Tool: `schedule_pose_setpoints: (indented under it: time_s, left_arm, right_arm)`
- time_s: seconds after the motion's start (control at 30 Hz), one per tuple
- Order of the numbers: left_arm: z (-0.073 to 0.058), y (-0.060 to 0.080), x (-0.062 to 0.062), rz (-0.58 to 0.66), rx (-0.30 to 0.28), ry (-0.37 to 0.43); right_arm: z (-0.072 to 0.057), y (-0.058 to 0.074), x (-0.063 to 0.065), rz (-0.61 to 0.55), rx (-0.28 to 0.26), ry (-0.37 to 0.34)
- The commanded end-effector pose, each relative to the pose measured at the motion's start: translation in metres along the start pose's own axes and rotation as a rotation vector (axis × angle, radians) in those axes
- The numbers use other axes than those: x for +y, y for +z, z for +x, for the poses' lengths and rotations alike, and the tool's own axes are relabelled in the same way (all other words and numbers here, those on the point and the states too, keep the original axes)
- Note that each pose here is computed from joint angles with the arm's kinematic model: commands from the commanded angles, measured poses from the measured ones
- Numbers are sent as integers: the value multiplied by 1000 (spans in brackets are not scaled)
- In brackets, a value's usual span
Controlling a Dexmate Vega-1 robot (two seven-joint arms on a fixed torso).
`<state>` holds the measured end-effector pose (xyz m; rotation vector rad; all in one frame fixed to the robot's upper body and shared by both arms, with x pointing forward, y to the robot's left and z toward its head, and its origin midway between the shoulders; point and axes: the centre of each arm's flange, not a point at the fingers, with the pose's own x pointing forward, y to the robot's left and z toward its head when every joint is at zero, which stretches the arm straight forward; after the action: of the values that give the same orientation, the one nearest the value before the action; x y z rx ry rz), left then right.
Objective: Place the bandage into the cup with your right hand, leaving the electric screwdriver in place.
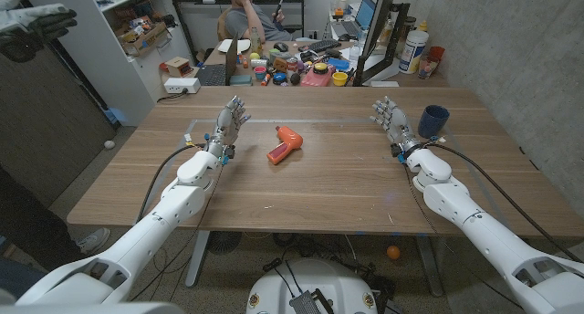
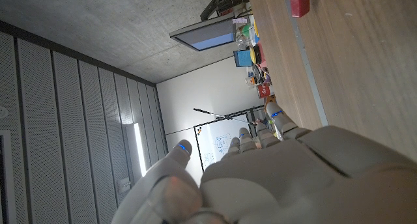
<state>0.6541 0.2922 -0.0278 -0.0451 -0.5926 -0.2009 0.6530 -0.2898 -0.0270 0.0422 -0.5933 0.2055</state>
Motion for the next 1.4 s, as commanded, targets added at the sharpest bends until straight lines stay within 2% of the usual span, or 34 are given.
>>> schedule_pose_setpoints:
  time_s: [0.03,0.27,0.77,1.1,1.4]
  left_arm:
    - [-1,0,4,3,-8,5]
    - [-2,-2,6,-1,-3,6]
    - [-3,-6,8,-3,6,0]
    - [-1,-6,6,11,14,-13]
    - [3,-8,1,20,18,-31]
  right_arm:
    - [1,2,2,-15,5,1]
    - [-2,9,2,-68,-2,22]
    - [-17,49,-4,-374,-34,77]
    - [-37,90,-9,-641,-87,75]
    - [-64,127,-9,-914,-122,53]
